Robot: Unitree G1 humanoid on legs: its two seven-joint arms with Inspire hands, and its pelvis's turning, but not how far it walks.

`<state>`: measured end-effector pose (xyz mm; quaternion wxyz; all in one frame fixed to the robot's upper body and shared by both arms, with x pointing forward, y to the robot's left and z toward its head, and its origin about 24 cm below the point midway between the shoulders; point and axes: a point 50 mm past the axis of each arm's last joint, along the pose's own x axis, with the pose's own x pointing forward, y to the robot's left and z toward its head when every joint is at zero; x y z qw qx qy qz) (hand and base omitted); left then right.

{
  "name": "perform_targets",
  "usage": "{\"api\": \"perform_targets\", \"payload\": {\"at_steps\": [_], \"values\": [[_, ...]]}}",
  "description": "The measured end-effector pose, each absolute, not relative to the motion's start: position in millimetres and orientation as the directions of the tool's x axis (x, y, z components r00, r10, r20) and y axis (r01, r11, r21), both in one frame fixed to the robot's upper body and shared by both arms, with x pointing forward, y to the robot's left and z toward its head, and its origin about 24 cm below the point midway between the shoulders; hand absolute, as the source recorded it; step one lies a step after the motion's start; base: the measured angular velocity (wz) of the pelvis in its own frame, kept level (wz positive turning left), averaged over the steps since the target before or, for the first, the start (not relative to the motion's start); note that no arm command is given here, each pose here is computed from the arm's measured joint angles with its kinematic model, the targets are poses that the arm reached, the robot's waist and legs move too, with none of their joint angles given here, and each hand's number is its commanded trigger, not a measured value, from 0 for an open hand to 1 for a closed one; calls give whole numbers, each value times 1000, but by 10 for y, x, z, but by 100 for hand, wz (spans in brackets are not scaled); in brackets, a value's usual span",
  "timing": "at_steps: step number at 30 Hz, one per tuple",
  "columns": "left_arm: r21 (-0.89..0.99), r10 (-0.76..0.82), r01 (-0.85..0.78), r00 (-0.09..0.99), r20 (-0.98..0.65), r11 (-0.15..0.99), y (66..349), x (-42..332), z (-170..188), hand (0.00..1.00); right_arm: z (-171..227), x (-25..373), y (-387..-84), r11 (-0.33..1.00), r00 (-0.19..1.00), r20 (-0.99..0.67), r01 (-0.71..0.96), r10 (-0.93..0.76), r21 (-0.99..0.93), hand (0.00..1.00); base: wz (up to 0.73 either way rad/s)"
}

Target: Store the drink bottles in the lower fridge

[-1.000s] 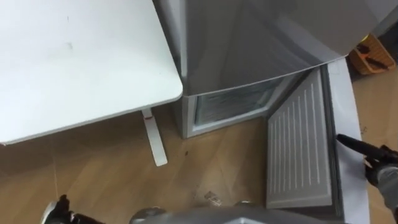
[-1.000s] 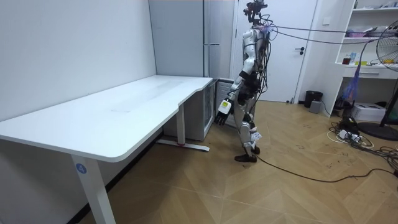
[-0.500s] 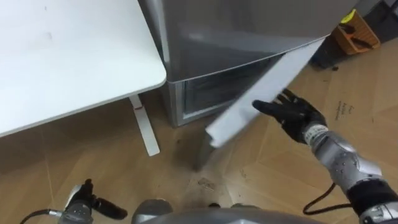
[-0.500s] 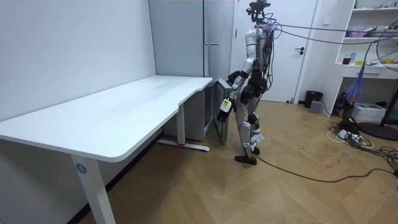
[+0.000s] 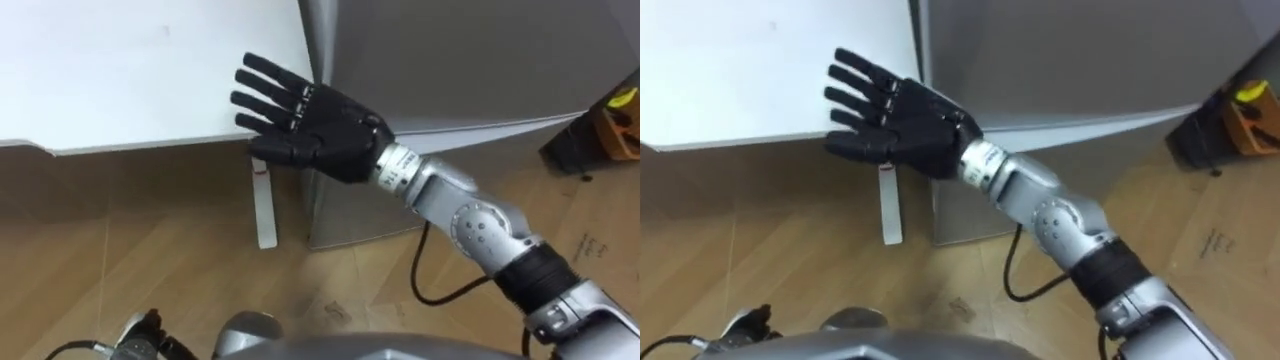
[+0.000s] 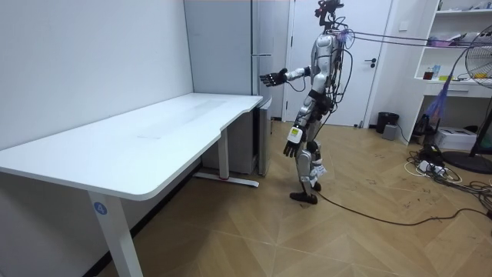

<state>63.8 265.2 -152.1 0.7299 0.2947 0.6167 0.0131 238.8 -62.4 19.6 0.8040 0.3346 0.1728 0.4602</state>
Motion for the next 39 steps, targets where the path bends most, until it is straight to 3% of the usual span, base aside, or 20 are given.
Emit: {"api": "perform_targets", "payload": {"at_steps": [5,8,12,16,18,25,28,34,39], "values": [[443,380,328,239,-893,834,2662,652,-1515,0,-126,2247,-811,435,512,-108,-577,852,691,0,14],[441,376,311,248,-893,842,2644,676,-1514,0,-499,2102,-1138,590,520,-321,-514,792,623,0,29],[429,377,285,222,-899,857,2638,556,-1534,0,-1085,1614,-1865,844,462,-708,-329,534,422,0,35],[442,406,210,192,-893,872,2733,400,-1526,0,-1441,876,-2458,969,289,-924,-76,249,237,0,46],[447,421,178,168,-891,876,2780,317,-1524,0,-1498,605,-2593,980,235,-956,57,175,193,0,29],[464,439,167,166,-883,870,2786,272,-1523,0,-1566,387,-2645,948,217,-973,288,74,136,0,68],[477,455,154,160,-876,865,2783,230,-1520,0,-1586,154,-2707,921,136,-991,385,8,61,0,55],[485,477,82,105,-873,870,2741,56,-1533,0,-1602,-177,-2715,955,-85,-992,276,-92,-112,0,9],[478,468,76,118,-876,875,2701,117,-1544,0,-1609,-146,-2705,971,-113,-987,197,-116,-137,0,-4]]}}
